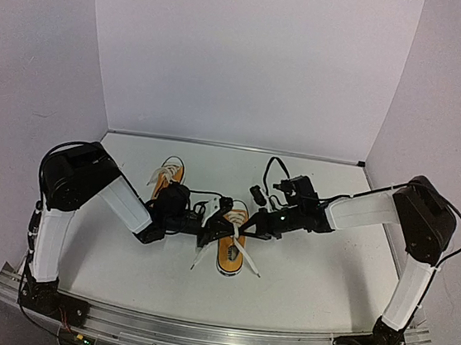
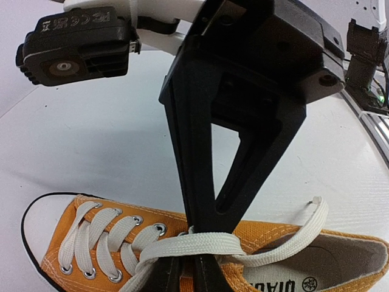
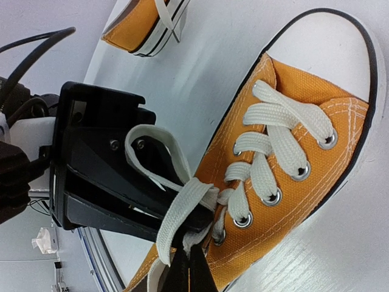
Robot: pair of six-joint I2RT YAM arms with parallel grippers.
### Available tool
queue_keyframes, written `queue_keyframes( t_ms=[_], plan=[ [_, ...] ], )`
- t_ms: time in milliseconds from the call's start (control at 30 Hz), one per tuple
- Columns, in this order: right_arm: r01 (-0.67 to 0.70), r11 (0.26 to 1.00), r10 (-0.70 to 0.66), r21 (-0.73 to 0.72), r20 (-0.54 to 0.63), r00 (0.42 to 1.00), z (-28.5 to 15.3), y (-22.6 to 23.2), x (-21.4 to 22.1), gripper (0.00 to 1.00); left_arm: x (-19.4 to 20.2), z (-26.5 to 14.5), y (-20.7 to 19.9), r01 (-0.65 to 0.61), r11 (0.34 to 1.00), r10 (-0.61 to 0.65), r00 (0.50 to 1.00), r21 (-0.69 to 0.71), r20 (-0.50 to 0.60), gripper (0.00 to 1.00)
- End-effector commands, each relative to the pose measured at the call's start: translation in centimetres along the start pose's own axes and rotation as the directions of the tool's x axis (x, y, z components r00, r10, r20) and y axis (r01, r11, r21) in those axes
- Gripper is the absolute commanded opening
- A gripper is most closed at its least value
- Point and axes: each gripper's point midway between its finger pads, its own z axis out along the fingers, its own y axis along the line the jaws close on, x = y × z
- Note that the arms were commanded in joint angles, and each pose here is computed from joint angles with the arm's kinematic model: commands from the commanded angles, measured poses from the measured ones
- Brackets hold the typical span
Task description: Tie the shoes
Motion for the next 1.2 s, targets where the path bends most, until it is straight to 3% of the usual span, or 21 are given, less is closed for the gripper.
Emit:
queue_keyframes(
  t_ms=[0, 300, 533, 867, 1167],
  plan=[
    [0.065, 0.998, -0.065, -0.005, 0.071, 0.995, -1.2, 2.1, -2.0, 0.00, -2.1, -1.6, -0.7, -0.025, 1.000, 0.024, 0.999, -0.012, -0.023, 0.15],
    [0.076, 0.997, -0.078, 0.026, 0.095, 0.992, -2.0, 2.2, -2.6, 0.00, -2.0, -4.8, -0.6, 0.025, 0.998, -0.031, 0.994, -0.060, -0.104, 0.38],
    [0.088, 0.996, -0.091, 0.032, 0.095, 0.991, -2.3, 2.5, -2.6, 0.00, -3.3, -7.3, 2.8, 0.144, 0.980, -0.152, 0.987, -0.137, -0.051, 0.54],
    [0.086, 0.996, -0.088, 0.023, 0.084, 0.993, -1.9, 2.4, -2.5, 0.00, -5.6, -5.2, 2.4, 0.277, 0.961, -0.277, 0.958, 0.014, 0.076, 0.60],
    [0.081, 0.996, -0.082, 0.022, 0.082, 0.993, -1.9, 2.3, -2.4, 0.00, -6.2, -3.7, 2.6, 0.337, 0.941, -0.337, 0.930, 0.024, 0.144, 0.62]
  ],
)
